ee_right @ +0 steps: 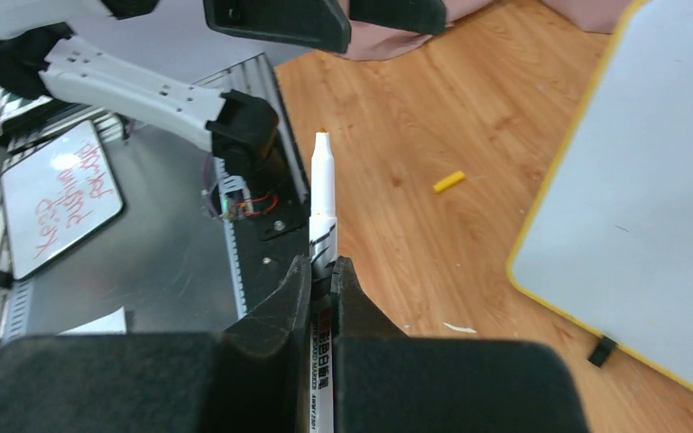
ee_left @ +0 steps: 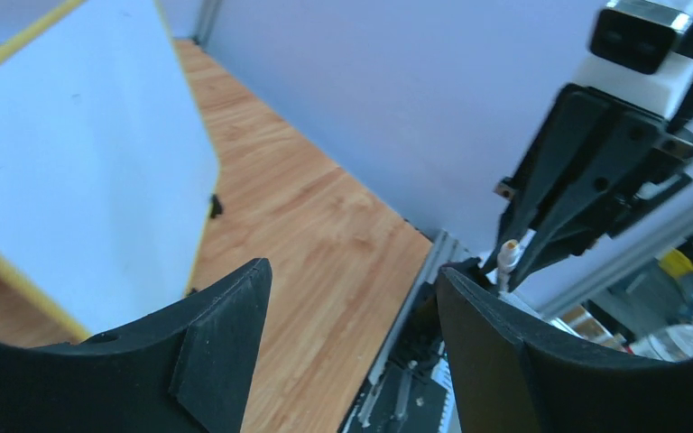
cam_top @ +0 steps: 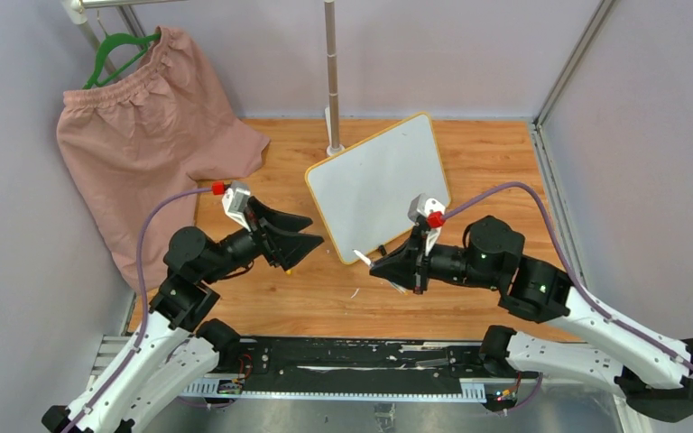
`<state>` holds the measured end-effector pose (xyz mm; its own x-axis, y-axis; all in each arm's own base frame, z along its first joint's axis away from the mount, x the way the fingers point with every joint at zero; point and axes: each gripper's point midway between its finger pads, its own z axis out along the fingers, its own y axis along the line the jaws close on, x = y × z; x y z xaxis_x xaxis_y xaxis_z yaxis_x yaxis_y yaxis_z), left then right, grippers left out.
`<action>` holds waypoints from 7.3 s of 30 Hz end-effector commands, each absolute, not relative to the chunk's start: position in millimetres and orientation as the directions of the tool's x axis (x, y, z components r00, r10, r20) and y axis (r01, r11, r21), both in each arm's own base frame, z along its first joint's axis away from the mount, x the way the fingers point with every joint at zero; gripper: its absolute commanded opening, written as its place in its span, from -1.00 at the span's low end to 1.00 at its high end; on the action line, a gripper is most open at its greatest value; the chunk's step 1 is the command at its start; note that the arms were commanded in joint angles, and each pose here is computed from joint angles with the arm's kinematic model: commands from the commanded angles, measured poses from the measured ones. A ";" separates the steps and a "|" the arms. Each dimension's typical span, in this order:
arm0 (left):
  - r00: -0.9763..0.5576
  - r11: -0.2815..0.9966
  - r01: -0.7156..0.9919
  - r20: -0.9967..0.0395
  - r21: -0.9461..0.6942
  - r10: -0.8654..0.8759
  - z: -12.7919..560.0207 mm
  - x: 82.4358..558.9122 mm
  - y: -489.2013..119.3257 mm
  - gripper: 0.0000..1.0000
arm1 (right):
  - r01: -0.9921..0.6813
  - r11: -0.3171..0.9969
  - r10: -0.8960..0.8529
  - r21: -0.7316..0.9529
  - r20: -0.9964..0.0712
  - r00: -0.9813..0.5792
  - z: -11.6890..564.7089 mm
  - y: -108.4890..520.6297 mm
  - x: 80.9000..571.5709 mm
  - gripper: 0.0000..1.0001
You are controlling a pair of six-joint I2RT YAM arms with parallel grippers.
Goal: Write a sentence on the whiteboard
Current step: Adjust the whiteboard marker, then adjust the whiteboard stand at the center of the board.
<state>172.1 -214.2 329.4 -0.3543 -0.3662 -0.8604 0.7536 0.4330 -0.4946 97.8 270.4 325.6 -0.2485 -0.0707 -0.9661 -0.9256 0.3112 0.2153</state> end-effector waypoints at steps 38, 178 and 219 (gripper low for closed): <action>-0.420 -0.040 0.906 -0.889 -0.420 -0.181 361.4 91.2 -252.0 -0.33 | -0.959 0.008 -0.034 0.282 -0.959 -0.282 368.1 337.7 72.9 -1.00; -0.328 0.584 0.600 -0.834 -0.547 -0.444 291.7 196.4 -196.4 1.00 | -0.550 0.770 0.321 0.322 -0.942 -0.101 347.3 166.4 170.1 -1.00; -0.599 0.910 0.359 -0.799 -0.209 0.053 78.4 218.9 -439.3 0.11 | -0.303 0.918 0.284 0.257 -0.957 0.049 351.8 36.7 156.8 -1.00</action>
<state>215.6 -432.6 88.2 -0.6009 0.0231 -0.7990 0.3612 0.8996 -0.2456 161.2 49.7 341.6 0.0224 0.2777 -0.9604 -0.3079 0.9159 0.2576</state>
